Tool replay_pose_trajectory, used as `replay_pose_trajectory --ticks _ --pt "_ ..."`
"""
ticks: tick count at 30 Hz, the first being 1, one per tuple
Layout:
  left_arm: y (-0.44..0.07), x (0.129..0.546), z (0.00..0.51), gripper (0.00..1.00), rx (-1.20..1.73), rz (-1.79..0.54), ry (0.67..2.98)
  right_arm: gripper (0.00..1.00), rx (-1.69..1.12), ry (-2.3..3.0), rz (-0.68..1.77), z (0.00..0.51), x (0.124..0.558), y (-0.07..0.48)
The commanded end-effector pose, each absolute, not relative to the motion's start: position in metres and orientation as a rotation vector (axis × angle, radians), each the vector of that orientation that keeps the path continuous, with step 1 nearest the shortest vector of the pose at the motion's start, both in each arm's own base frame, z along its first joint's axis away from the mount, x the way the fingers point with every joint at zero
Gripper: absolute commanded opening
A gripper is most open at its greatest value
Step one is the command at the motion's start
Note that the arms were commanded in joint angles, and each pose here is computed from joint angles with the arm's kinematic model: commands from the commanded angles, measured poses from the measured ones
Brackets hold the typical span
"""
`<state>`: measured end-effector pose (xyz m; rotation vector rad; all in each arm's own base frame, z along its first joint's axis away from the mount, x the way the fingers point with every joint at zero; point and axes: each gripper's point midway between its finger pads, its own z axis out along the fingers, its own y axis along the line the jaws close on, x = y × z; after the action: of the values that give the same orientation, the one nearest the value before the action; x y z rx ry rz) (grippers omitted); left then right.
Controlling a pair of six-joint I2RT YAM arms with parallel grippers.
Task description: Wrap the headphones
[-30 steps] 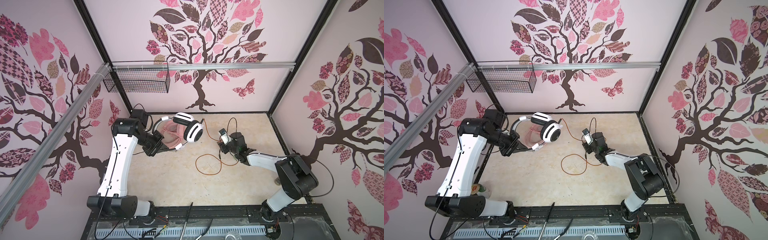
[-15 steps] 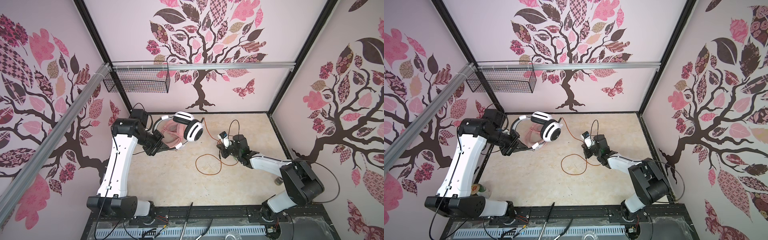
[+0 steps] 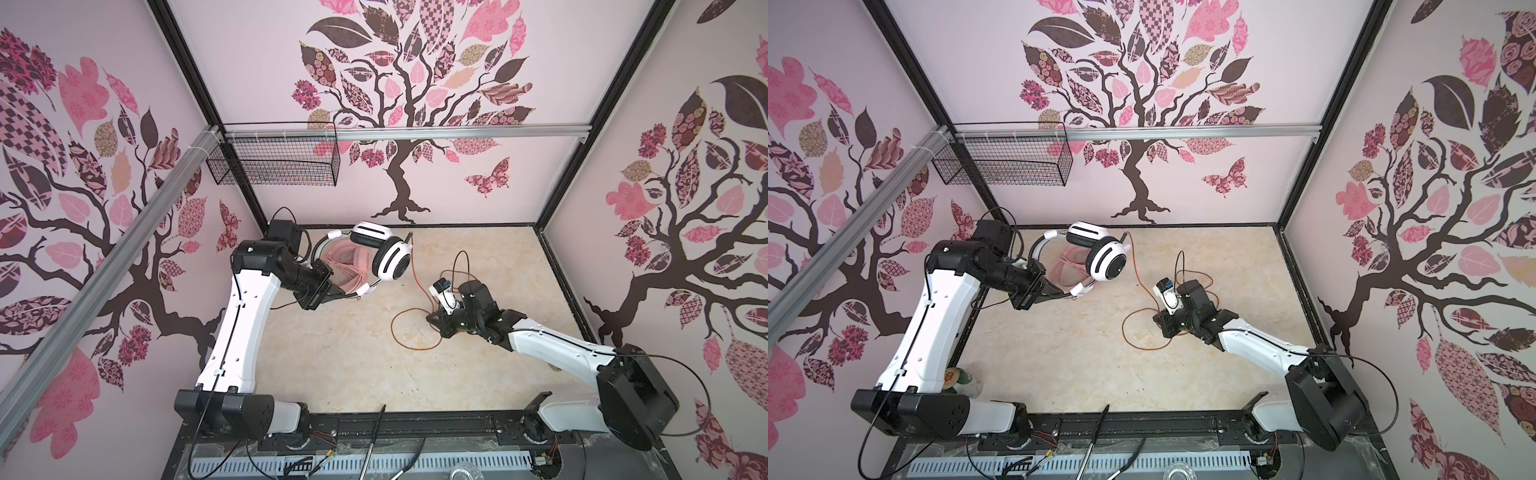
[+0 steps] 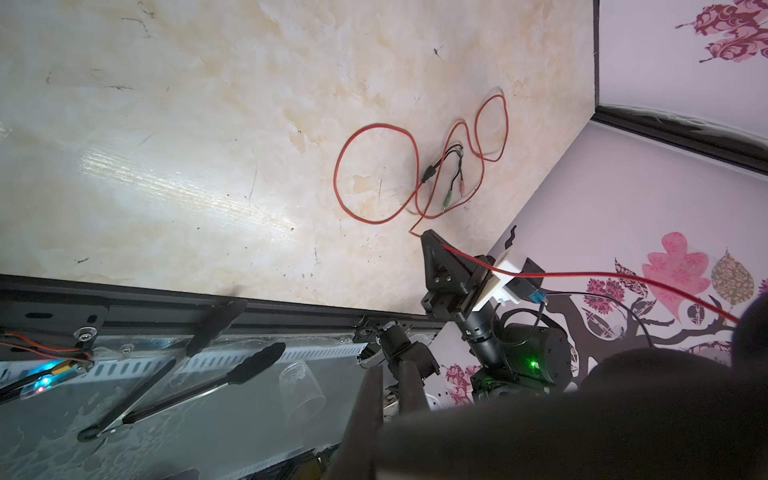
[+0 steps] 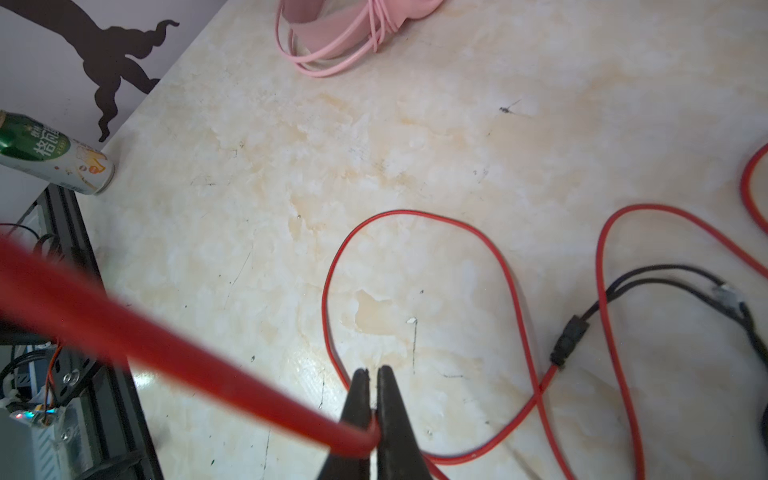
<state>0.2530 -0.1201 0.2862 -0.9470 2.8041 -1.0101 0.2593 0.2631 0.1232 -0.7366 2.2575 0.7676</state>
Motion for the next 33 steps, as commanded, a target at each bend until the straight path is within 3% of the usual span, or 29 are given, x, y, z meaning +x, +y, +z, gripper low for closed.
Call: replay_pose_trajectory --ticks 1,11,19,28,33 --pt "-0.132 0.264 0.285 0.00 -0.897 -1.102 2.781 0.00 -0.815 2.271 0.732 0.137 0.226 0.275" --pt "-0.158 0.280 0.260 0.00 -0.888 -1.087 2.861 0.00 -1.024 2.247 0.702 0.157 0.168 0.316" --pt "-0.122 0.292 0.232 0.00 -0.987 -0.722 2.830 0.00 -1.176 2.216 0.616 0.184 0.131 0.325" --pt "-0.105 0.287 0.218 0.00 -1.010 -0.561 2.830 0.00 -1.162 2.253 0.370 0.195 0.143 0.306" --pt "-0.116 0.285 0.217 0.00 -0.996 -0.633 2.840 0.00 -1.198 2.247 0.365 0.199 0.144 0.316"
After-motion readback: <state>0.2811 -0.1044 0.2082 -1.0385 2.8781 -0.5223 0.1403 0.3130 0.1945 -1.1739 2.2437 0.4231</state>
